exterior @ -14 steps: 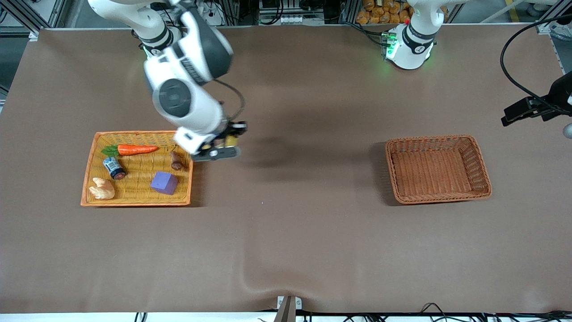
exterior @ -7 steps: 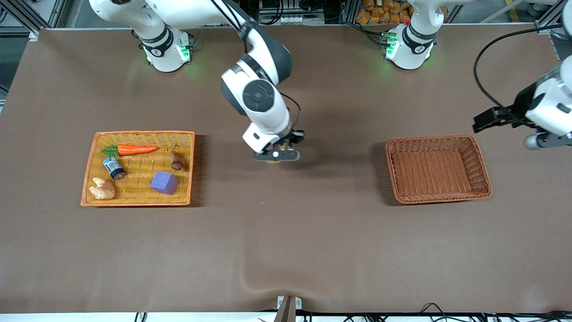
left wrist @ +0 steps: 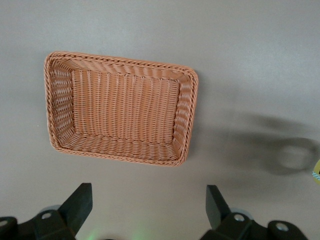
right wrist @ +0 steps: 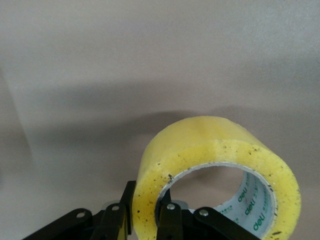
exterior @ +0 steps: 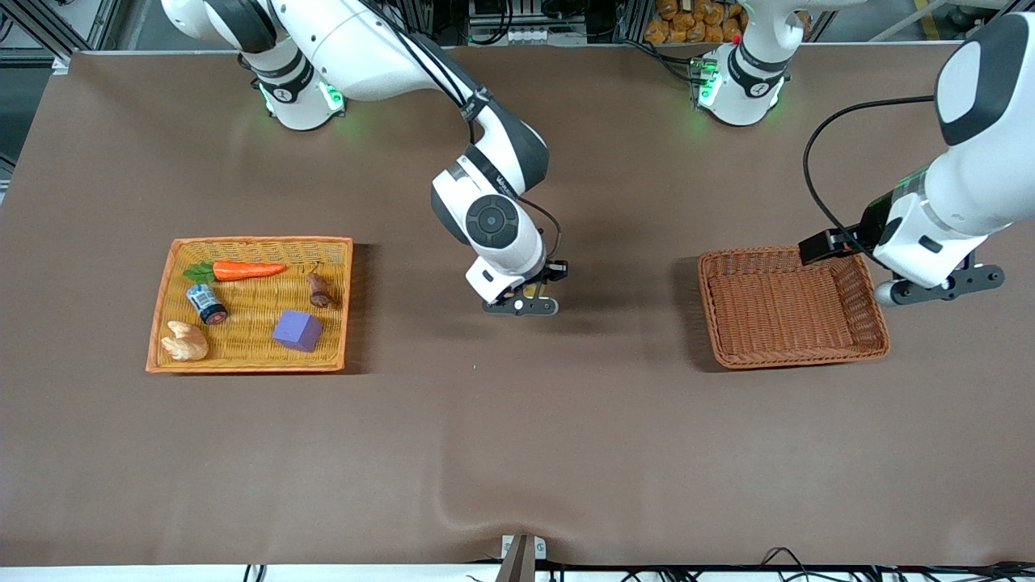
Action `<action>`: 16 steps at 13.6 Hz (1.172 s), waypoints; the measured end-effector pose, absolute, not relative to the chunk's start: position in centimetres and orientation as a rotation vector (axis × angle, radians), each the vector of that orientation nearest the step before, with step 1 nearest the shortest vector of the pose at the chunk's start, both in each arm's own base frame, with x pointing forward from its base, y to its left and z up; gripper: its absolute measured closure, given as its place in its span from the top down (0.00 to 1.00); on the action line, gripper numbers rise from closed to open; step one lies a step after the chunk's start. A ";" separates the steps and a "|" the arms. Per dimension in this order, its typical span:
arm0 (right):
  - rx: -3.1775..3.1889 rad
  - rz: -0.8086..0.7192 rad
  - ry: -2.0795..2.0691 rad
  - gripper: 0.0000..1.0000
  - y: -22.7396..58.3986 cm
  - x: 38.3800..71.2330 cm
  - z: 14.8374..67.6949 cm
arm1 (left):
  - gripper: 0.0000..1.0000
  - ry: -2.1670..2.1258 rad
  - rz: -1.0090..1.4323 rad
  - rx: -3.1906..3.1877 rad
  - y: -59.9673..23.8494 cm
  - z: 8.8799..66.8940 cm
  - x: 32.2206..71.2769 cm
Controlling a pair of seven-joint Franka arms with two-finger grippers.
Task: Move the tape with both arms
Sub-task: 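Set the tape on the table with the right gripper while the left gripper approaches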
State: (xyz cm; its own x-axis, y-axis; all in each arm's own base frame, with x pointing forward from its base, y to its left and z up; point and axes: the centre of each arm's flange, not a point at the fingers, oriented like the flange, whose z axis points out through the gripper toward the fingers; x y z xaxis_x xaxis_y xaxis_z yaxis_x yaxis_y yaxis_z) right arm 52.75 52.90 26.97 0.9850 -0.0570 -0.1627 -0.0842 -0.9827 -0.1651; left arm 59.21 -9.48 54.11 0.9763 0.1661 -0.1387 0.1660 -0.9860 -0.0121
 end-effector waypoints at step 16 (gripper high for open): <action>-2.975 0.252 0.112 0.96 53.1 53.3 24.4 | 1.00 -0.302 0.216 -3.138 -11.5 54.4 59.4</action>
State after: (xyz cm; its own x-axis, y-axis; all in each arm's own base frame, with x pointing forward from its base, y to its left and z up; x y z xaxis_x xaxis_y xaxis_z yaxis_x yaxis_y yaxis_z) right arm 53.26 53.12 24.38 0.9830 -0.0610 -0.1730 -0.0869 -0.9854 -0.1464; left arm 59.42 -11.47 54.37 0.9724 0.1884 -0.1376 0.1909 -0.9816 0.0054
